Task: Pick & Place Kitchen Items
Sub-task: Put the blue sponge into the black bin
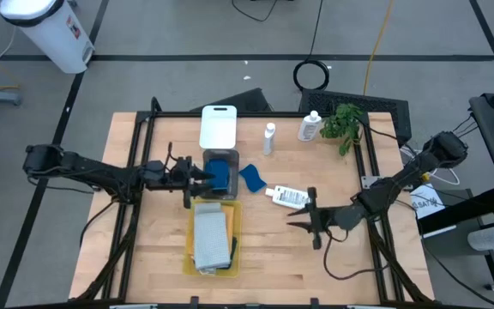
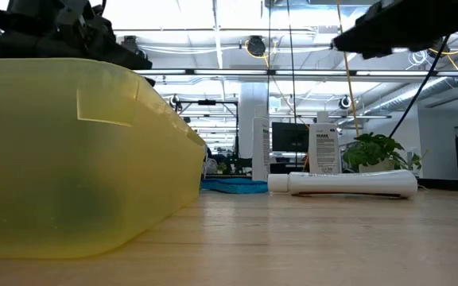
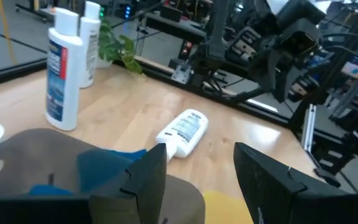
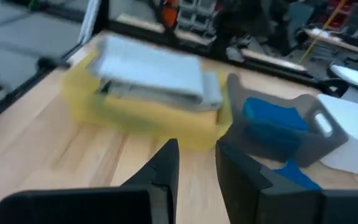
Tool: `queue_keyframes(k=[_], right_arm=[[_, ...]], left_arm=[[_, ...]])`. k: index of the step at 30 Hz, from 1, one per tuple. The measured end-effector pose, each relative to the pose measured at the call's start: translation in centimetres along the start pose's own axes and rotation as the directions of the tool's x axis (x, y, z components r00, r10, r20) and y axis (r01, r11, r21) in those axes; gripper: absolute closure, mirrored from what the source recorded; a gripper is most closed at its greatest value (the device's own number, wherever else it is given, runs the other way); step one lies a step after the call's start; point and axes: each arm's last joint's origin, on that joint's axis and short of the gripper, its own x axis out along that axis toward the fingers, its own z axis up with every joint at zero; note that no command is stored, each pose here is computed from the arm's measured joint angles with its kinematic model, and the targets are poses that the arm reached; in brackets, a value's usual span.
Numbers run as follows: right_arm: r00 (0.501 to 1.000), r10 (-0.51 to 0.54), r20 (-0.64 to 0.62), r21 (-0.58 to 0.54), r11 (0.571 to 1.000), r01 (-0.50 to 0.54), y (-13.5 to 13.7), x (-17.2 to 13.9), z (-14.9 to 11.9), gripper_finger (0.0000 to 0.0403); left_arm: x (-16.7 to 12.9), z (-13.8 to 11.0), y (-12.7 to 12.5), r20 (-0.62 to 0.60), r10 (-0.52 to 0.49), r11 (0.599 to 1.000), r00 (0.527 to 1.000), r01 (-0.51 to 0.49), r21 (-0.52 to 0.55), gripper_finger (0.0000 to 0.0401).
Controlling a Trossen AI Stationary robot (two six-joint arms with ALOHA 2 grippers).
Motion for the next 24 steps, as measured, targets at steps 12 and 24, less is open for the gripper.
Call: queue_keyframes(k=[12, 24], right_arm=[[0.98, -0.082, -0.182, 0.027, 0.996, 0.089, -6.9, 8.0, -2.8, 0.0397], [0.935, -0.078, -0.345, 0.078, 0.991, 0.112, -12.2, 15.1, -6.6, 0.0401]], left_arm=[[0.2, -0.7, 0.5, -0.033, 0.118, 0.993, 0.992, -0.118, -0.012, 0.021], [0.2, -0.8, 0.6, -0.035, 0.12, 0.993, 0.992, -0.121, -0.013, 0.021]])
